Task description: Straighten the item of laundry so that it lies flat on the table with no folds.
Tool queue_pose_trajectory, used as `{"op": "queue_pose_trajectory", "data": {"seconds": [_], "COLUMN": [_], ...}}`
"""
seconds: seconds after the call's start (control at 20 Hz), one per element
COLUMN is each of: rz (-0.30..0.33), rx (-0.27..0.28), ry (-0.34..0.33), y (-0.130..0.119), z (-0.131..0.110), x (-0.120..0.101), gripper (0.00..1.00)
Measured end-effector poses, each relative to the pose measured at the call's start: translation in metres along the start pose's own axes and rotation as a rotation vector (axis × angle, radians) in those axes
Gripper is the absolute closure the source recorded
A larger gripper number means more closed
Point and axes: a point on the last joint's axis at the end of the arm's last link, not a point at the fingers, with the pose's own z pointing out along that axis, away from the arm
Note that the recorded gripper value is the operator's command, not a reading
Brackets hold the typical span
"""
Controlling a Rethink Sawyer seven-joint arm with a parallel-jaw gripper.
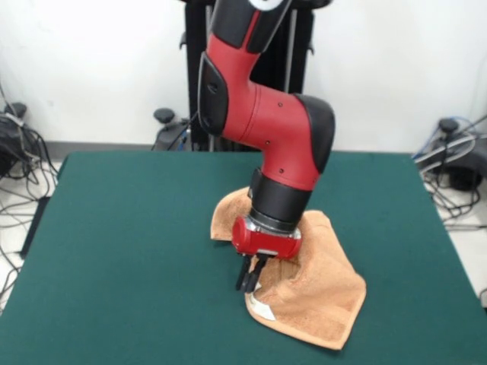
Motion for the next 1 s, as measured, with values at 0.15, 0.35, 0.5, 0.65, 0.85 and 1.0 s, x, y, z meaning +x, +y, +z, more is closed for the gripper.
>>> {"op": "queue_pose_trajectory", "data": {"seconds": [0.15,0.35,0.5,0.65,0.85,1.0], "rz": [-0.009,-0.011,-0.014,-0.015,-0.014,-0.013], "rx": [0.011,0.028,0.036,0.041,0.042,0.042], "ry": [-0.007,-0.018,-0.02,-0.02,-0.023,-0.025], "y": [-0.005,-0.015,-0.021,-0.024,-0.024,-0.025], "z": [-0.003,-0.008,-0.009,-0.01,-0.011,-0.011], "x": [-0.005,-0.012,-0.013,-0.014,-0.016,-0.017], "gripper": [1.0,1.0,1.0,1.0,0.0,0.0]}}
